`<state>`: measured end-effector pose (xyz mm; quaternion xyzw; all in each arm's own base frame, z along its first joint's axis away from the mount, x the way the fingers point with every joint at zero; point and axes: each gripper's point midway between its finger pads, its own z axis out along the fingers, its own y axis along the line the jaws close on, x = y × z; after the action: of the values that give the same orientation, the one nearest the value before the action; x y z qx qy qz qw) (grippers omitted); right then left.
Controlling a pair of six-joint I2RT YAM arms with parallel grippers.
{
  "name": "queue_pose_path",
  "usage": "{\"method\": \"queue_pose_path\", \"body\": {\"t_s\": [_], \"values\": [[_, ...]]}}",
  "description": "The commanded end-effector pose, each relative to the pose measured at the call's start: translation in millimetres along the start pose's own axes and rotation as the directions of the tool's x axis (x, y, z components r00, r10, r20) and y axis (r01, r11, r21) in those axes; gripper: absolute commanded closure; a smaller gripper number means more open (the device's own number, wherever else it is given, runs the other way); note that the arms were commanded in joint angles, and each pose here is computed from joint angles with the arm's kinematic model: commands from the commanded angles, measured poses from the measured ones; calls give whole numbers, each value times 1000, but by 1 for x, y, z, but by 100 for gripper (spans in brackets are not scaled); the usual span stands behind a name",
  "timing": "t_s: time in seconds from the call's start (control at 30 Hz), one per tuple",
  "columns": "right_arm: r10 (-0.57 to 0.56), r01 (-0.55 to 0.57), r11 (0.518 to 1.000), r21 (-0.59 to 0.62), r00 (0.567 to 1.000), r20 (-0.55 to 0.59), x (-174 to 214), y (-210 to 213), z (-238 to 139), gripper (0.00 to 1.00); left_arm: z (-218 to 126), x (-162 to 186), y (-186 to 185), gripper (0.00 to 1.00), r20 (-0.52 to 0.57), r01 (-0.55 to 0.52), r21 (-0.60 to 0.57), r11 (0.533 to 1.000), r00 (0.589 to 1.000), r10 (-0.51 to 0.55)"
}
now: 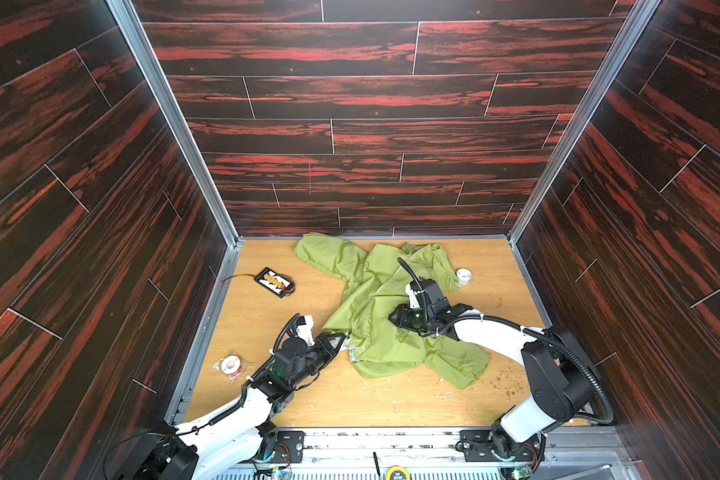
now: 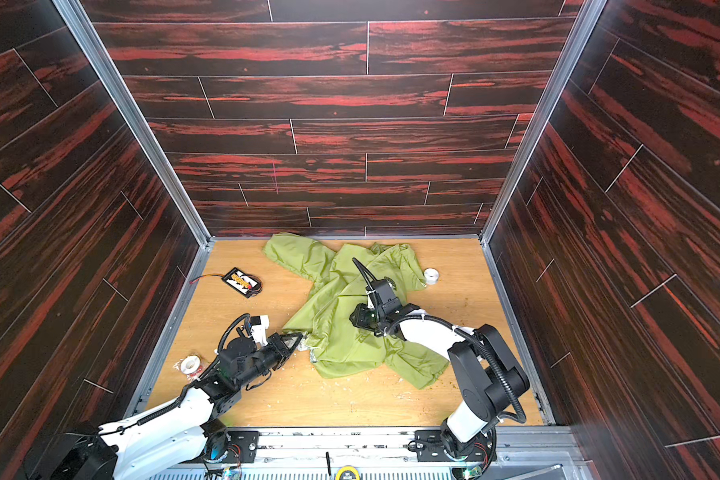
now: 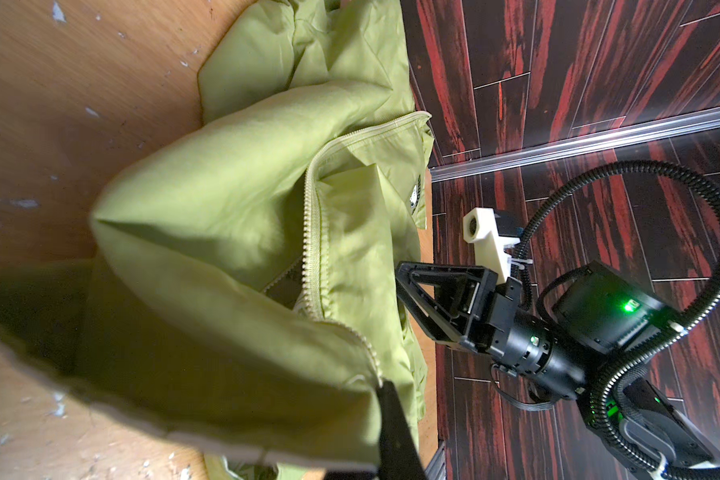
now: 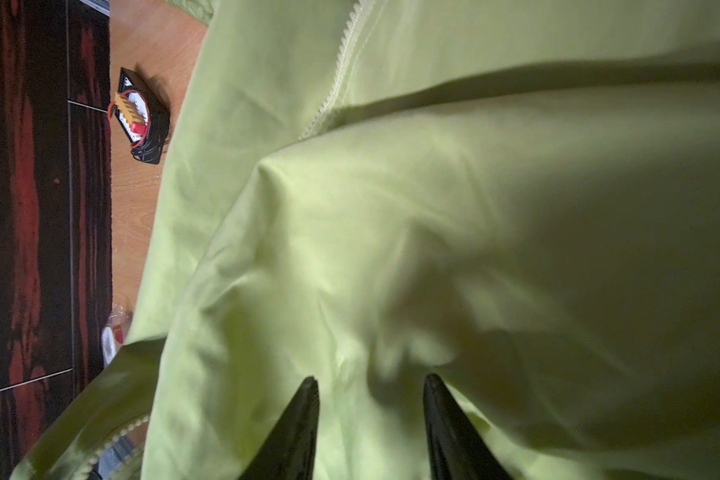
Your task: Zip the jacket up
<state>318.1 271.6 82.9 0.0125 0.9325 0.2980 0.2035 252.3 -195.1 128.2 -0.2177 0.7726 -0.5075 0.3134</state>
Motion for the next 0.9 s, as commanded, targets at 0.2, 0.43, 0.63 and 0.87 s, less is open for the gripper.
{"method": "queue_pose_path", "body": {"t_s": [0.2, 0.43, 0.63, 0.87], "values": [[-1, 1, 1000, -7, 1000, -8, 1, 4, 1, 57, -1, 2, 12, 79, 4, 53, -26, 998, 999, -52], [-13, 13, 1000, -14, 1000, -3, -2, 7, -1, 57, -2, 5, 21, 63, 0, 95, -54, 994, 995, -95], [-14, 15, 1000, -18, 1000, 3, -4, 9, -2, 57, -2, 9, 22, 60, -23, 121, -66, 991, 992, -122], [-15, 16, 1000, -17, 1000, 4, -4, 10, -2, 57, -5, 15, 26, 53, -50, 147, -113, 983, 987, -153]]}}
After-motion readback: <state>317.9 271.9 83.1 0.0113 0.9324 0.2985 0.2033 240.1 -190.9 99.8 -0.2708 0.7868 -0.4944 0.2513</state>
